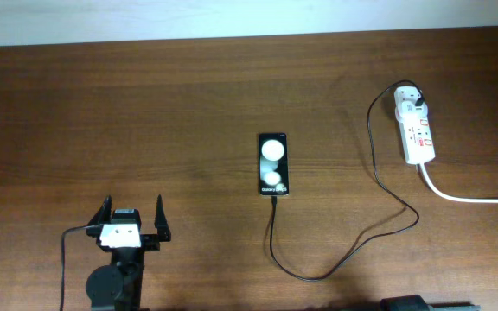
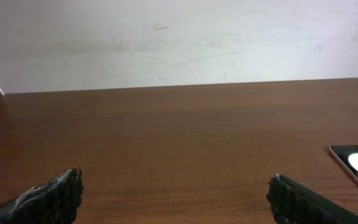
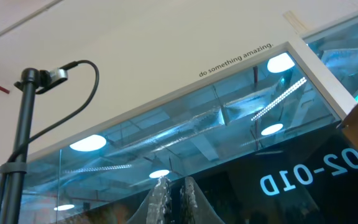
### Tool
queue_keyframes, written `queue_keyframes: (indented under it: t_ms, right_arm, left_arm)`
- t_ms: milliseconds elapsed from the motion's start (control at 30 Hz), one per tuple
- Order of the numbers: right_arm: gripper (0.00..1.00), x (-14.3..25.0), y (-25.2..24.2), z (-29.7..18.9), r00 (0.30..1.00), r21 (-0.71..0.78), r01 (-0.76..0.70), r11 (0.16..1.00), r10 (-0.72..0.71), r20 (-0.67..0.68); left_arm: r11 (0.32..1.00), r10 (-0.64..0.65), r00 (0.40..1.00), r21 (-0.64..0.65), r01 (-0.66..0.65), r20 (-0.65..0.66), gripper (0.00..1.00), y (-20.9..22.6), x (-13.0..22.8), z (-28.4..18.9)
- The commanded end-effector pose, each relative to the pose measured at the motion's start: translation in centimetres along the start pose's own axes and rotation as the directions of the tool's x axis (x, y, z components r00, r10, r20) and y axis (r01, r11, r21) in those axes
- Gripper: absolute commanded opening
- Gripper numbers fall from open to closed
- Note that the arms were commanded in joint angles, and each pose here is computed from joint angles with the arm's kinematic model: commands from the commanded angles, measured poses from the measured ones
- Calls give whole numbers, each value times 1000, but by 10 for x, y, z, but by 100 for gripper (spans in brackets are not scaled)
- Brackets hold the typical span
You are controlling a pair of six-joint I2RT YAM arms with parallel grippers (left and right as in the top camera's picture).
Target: Plug charger to phone and switch on socket
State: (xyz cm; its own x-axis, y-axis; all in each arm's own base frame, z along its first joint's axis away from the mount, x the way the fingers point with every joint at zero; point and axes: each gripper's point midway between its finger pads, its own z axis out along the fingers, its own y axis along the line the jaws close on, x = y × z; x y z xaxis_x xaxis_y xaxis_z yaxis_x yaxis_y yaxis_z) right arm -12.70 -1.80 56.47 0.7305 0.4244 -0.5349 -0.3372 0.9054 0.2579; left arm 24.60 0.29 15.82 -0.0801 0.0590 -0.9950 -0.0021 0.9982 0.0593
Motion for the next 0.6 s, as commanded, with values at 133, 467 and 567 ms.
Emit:
queue_keyframes:
  t_ms: [133, 467, 567]
  right_arm:
    - [20, 4, -5, 2, 1000, 12, 5, 1000, -5, -3]
    - [99, 56, -22, 34, 999, 20, -22, 1000, 23, -39]
    - [99, 87, -35, 43, 996, 51, -16, 999, 21, -91]
  left_arm:
    - [1000, 15, 1000, 8, -15, 3, 99, -1, 1, 0]
    - [1000, 16, 1000, 8, -16, 3, 99, -1, 1, 0]
    - [1000, 16, 1000, 8, -16, 3, 99, -1, 1, 0]
